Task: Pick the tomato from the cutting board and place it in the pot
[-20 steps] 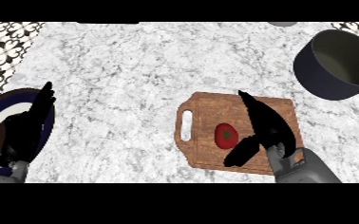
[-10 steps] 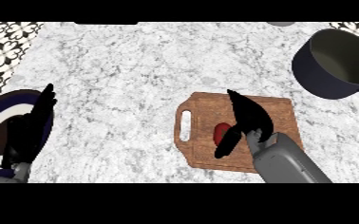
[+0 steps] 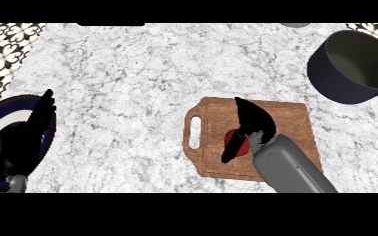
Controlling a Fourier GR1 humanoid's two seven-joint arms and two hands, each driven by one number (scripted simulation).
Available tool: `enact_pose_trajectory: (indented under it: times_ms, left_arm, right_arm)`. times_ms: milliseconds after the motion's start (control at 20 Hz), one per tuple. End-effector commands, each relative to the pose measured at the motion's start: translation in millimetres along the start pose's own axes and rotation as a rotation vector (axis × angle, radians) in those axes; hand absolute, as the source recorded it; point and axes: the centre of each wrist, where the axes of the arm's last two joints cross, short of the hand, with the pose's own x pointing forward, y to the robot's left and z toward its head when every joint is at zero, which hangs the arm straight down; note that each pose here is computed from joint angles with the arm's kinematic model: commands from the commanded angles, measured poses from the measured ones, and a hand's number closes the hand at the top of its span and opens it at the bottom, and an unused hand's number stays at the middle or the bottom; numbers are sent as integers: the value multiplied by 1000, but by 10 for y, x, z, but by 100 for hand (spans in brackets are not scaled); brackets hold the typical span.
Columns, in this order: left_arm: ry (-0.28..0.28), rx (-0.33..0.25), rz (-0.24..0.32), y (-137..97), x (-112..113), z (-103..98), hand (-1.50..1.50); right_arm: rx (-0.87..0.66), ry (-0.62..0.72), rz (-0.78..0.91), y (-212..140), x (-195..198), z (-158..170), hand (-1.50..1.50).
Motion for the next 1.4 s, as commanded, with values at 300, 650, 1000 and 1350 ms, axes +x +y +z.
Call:
enact_pose_trajectory:
  times_ms: [300, 650, 1000, 1350]
  left_arm:
    - [-1, 2, -5, -96, -29, -65, 0]
    - [-15, 4, -12, -116, -81, 60, 0]
    - [-2, 16, -3, -211, 137, -98, 0]
    - [-3, 12, 8, -146, 20, 113, 0]
  right_arm:
    - [28, 139, 49, 96, -31, -142, -150]
    - [41, 49, 122, 233, -97, -65, 150]
    - [26, 38, 98, 239, 14, -100, 150]
    - [-83, -28, 76, -161, -212, -258, 150]
